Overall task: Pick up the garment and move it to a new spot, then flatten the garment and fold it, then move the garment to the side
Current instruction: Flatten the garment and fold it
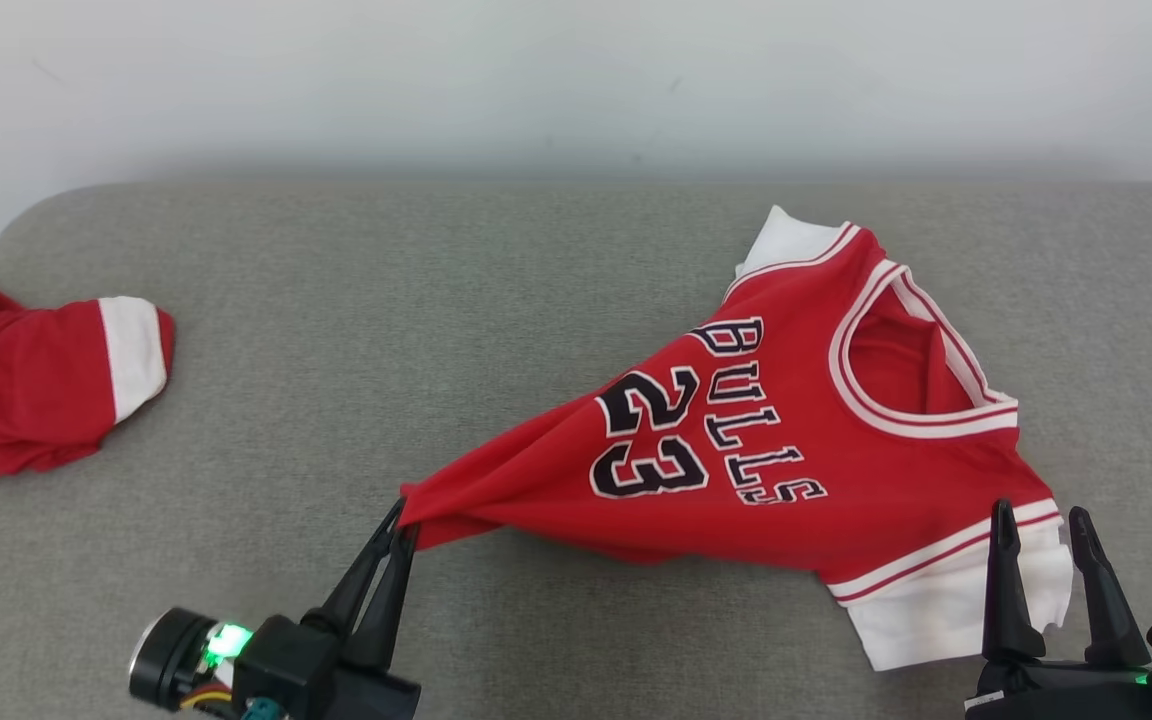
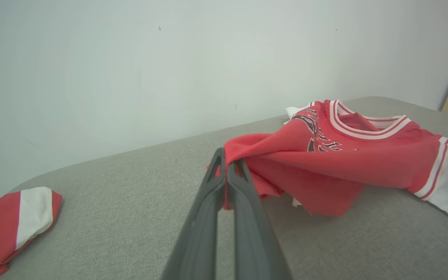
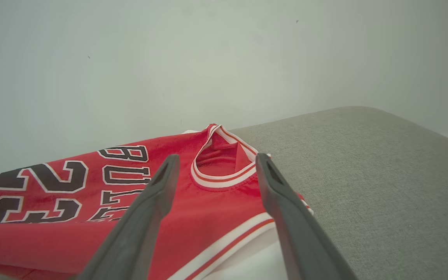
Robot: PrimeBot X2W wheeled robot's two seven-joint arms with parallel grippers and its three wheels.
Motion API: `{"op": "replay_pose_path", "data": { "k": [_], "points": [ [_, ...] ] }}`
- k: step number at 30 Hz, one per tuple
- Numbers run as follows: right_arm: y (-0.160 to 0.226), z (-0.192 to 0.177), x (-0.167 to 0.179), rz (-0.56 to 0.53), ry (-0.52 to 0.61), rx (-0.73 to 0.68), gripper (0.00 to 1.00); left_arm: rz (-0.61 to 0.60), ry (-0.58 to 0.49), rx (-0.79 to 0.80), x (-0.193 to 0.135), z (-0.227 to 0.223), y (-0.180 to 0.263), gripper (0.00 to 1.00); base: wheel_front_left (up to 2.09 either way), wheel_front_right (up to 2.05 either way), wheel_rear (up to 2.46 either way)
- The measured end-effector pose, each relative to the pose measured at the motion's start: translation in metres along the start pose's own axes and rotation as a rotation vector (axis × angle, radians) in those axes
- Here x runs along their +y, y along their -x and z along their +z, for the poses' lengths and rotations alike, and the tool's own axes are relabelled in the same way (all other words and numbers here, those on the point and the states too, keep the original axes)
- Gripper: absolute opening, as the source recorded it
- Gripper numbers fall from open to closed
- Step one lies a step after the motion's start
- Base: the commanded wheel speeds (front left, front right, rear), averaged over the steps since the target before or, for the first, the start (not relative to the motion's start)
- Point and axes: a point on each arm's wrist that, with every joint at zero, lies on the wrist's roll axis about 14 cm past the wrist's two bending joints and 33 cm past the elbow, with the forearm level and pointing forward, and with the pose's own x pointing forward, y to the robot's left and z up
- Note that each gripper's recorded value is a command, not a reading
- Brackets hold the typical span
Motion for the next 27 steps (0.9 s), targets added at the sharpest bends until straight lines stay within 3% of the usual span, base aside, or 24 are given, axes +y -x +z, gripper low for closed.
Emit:
{"op": "replay_pose_path", "data": {
  "k": [10, 11, 12, 13, 27],
  "points": [
    [-0.002, -0.007, 0.003, 0.009, -0.003, 0.021, 1.0, 0.062, 0.016, 0.041, 0.015, -0.008, 0.019, 0.0, 0.0, 0.0, 0.0],
    [-0.002, -0.008, 0.003, 0.009, -0.003, 0.022, 1.0, 0.063, 0.021, 0.045, 0.015, -0.01, 0.019, 0.17, 0.0, 0.0, 0.0],
    [-0.002, -0.008, 0.003, 0.007, -0.003, 0.023, 1.0, 0.065, 0.024, 0.044, 0.015, -0.011, 0.018, 0.69, 0.0, 0.0, 0.0],
    [-0.001, -0.008, 0.002, 0.005, -0.003, 0.024, 1.0, 0.067, 0.028, 0.043, 0.014, -0.012, 0.017, 1.0, 0.0, 0.0, 0.0],
    [0.008, -0.003, -0.015, -0.044, 0.016, 0.015, 1.0, 0.11, 0.076, -0.01, 0.017, -0.012, 0.006, 1.0, 0.0, 0.0, 0.0]
  ]
}}
